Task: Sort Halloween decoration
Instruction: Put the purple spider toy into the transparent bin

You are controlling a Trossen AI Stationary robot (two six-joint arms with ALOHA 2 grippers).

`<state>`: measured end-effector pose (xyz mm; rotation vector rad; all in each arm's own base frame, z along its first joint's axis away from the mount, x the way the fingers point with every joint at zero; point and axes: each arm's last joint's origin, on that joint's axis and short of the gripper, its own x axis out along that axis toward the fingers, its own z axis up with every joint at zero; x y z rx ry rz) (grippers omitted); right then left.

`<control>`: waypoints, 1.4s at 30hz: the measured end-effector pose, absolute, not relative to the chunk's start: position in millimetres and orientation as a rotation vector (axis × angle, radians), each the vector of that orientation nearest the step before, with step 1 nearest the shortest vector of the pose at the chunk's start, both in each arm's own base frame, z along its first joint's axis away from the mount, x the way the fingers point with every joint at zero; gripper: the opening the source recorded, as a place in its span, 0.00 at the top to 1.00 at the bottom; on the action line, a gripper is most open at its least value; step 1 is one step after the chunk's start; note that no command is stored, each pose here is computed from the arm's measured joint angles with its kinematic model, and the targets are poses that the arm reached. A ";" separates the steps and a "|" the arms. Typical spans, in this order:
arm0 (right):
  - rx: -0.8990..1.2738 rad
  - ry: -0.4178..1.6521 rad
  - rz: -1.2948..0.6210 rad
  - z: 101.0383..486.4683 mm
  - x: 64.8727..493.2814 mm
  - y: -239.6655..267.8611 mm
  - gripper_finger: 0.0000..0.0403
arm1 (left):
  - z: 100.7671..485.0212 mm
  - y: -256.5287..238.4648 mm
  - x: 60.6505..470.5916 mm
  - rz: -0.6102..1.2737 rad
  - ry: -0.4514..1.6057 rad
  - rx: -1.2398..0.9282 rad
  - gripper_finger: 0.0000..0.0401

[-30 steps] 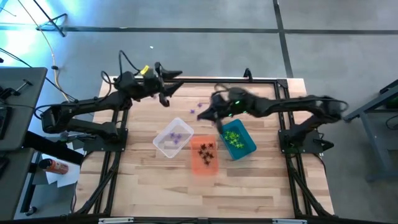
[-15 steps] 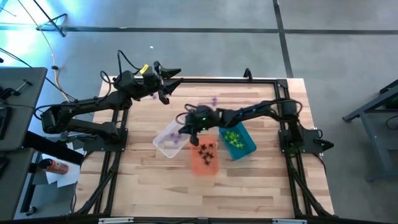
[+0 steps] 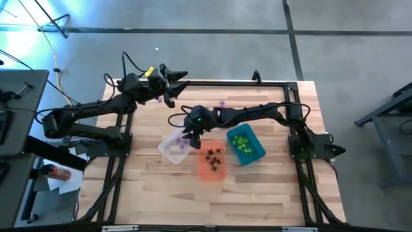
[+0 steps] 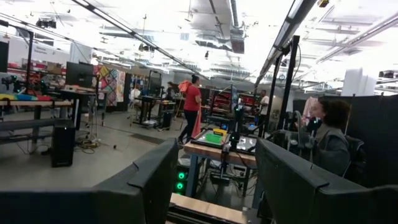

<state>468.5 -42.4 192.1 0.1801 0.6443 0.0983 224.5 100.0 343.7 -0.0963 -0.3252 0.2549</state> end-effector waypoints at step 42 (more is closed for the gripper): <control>0.751 1.294 -0.373 160.6 360.3 -137.4 0.48 | 340.0 108.9 221.7 0.319 -0.293 -0.107 0.50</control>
